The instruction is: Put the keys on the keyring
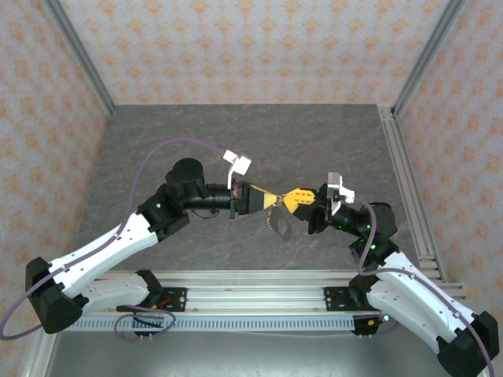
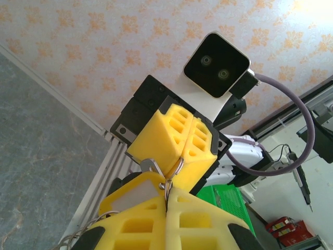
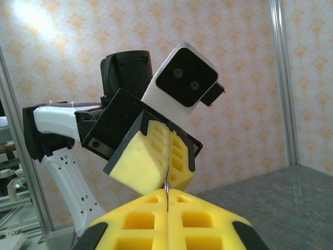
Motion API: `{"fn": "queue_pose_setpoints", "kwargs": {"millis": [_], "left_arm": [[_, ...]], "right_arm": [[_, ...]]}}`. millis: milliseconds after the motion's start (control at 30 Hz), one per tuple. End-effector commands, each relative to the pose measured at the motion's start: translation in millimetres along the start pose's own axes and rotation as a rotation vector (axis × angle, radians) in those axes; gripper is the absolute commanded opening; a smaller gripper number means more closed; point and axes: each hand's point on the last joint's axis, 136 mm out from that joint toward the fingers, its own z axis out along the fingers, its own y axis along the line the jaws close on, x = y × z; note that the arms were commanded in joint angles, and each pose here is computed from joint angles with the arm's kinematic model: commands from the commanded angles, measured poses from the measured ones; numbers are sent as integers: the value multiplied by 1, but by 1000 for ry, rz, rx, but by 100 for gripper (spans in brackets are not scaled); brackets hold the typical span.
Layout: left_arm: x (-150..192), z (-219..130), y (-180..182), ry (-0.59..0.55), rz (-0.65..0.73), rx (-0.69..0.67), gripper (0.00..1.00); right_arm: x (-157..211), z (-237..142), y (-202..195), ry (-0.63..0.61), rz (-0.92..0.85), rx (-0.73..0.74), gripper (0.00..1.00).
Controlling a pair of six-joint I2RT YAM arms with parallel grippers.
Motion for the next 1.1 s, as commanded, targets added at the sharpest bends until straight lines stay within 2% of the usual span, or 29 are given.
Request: {"fn": "queue_pose_setpoints", "kwargs": {"millis": [0, 667, 900, 1067], "left_arm": [[-4, -2, -13, 20, 34, 35, 0], [13, 4, -26, 187, 91, 129, 0], [13, 5, -28, 192, 102, 143, 0], [14, 5, -30, 189, 110, 160, 0]], "right_arm": [[-22, 0, 15, -18, -126, -29, 0], [-37, 5, 24, -28, -111, -76, 0], [-43, 5, 22, -27, -109, -49, 22], [-41, 5, 15, 10, -114, 1, 25]]}}
